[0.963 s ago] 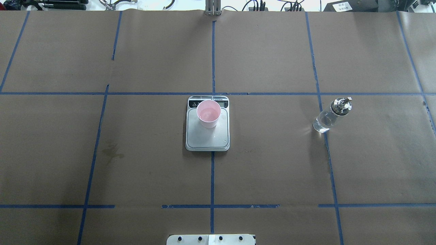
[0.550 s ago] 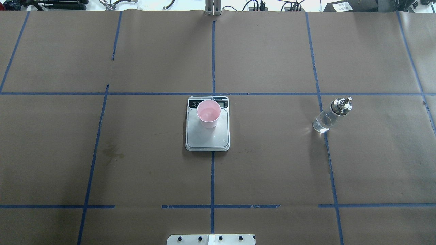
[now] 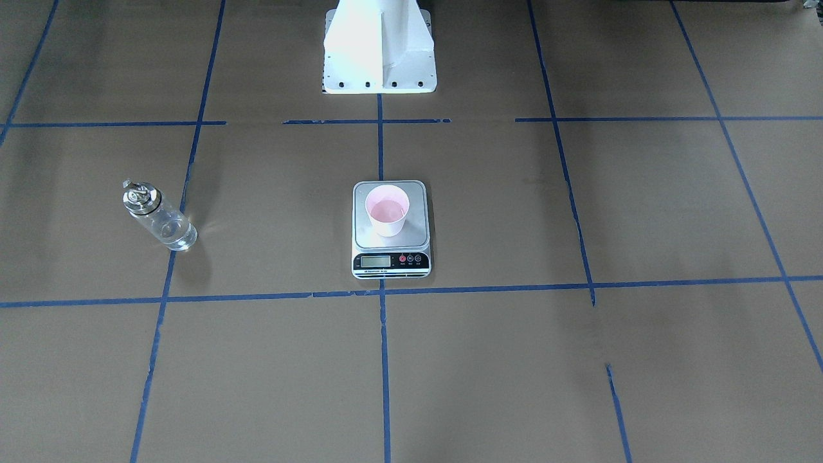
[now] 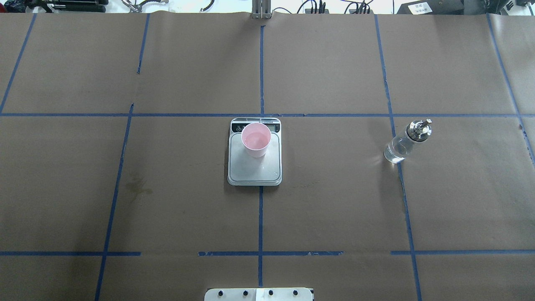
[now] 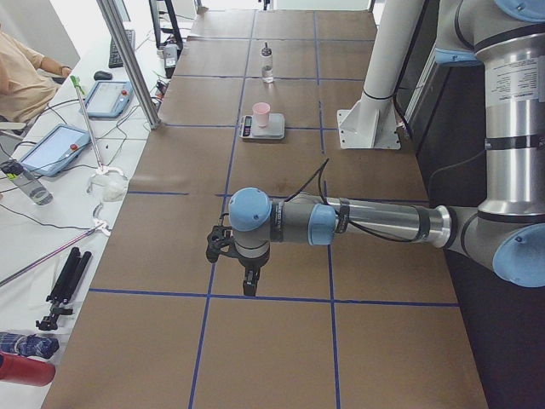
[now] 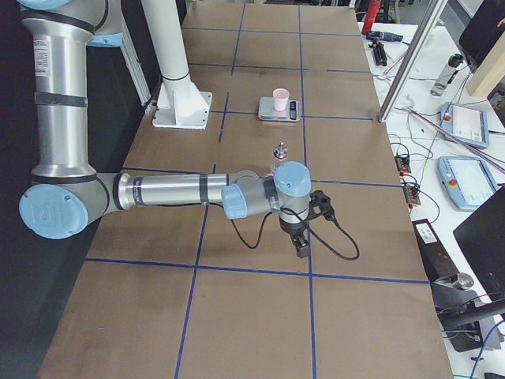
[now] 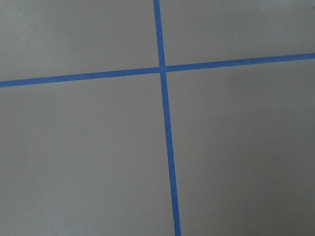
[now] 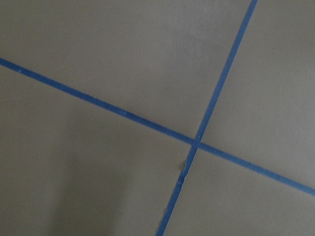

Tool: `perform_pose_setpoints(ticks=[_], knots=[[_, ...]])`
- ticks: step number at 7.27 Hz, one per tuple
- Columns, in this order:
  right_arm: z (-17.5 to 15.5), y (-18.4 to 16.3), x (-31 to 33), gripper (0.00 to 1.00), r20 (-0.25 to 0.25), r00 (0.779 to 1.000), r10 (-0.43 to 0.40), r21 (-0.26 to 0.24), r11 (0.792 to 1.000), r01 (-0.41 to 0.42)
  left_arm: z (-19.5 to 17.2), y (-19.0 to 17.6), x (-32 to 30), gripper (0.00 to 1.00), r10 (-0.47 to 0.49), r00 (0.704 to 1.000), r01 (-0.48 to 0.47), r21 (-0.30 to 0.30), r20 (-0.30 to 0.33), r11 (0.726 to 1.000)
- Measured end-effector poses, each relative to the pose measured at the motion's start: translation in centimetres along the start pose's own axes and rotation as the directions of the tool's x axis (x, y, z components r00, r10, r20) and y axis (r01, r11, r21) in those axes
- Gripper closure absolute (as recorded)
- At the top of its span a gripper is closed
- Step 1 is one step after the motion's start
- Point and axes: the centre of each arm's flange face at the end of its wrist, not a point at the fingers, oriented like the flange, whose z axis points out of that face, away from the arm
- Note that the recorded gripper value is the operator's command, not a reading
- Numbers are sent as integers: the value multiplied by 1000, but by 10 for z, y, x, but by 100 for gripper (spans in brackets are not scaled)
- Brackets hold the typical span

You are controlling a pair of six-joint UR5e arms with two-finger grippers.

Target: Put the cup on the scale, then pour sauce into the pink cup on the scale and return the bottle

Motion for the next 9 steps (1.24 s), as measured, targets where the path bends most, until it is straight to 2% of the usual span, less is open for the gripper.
perform_pose_setpoints(ticks=[2,3,6,9], knots=[[17,45,15,0,20,997,77,-60,995,-75,2,0,-2,0,-4,1000,4,-4,0,1000],[20,53,18,0,18,995,99,-81,992,-98,3,0,-3,0,-5,1000,5,-6,0,1000],[22,53,22,0,15,994,104,-103,989,-102,4,1,-4,0,-8,1000,8,-9,-1,1000],[22,38,21,0,22,995,94,-95,991,-92,1,-4,-1,0,0,1000,0,-2,0,1000]])
